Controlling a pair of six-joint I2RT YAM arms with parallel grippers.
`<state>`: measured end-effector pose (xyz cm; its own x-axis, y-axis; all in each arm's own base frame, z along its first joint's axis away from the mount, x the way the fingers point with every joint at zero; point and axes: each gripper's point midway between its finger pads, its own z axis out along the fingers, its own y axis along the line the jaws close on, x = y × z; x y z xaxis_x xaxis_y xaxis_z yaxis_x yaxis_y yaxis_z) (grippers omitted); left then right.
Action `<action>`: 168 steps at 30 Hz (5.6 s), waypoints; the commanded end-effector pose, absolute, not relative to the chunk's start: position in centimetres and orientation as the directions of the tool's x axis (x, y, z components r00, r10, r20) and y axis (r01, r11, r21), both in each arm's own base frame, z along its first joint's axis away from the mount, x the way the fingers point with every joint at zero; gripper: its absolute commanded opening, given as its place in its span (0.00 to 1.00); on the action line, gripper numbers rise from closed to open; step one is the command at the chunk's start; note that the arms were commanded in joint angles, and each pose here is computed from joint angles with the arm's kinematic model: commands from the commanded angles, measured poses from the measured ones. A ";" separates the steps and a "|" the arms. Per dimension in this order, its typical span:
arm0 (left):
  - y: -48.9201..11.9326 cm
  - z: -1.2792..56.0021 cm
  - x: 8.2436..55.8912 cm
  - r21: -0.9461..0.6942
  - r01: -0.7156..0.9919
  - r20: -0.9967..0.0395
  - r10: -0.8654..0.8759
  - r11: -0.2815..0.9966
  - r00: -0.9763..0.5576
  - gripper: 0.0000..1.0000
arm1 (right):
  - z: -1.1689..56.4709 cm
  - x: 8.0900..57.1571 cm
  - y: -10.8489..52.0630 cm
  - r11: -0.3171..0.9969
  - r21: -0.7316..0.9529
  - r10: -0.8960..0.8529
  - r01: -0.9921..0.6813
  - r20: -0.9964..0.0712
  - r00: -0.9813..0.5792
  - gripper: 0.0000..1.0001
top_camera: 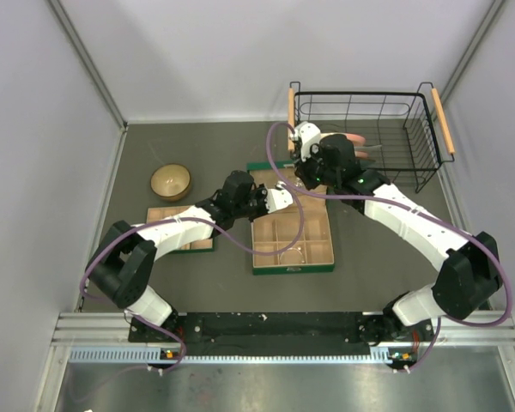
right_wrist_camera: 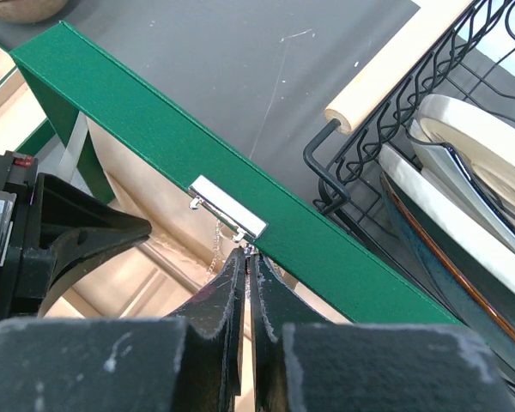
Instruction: Organize the mixed jewelry
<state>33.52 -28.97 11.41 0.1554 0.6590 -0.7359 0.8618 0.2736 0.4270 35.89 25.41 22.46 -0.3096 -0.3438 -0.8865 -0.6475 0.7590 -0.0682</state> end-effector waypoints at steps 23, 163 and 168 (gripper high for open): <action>-31.3 11.5 30.9 0.348 0.919 -0.772 0.613 0.187 0.167 0.00 | 19.7 35.8 25.8 0.738 -0.107 -0.340 -0.666 -0.912 -0.231 0.00; 12.3 4.3 32.0 -0.059 0.056 -0.414 0.027 0.997 -0.910 0.62 | 17.7 26.0 20.6 0.583 0.004 -0.488 -0.813 -0.798 -0.354 0.44; 12.2 4.0 32.4 -0.076 0.048 -0.420 0.011 0.996 -0.907 0.61 | 17.7 25.9 20.6 0.584 0.007 -0.487 -0.812 -0.796 -0.358 0.43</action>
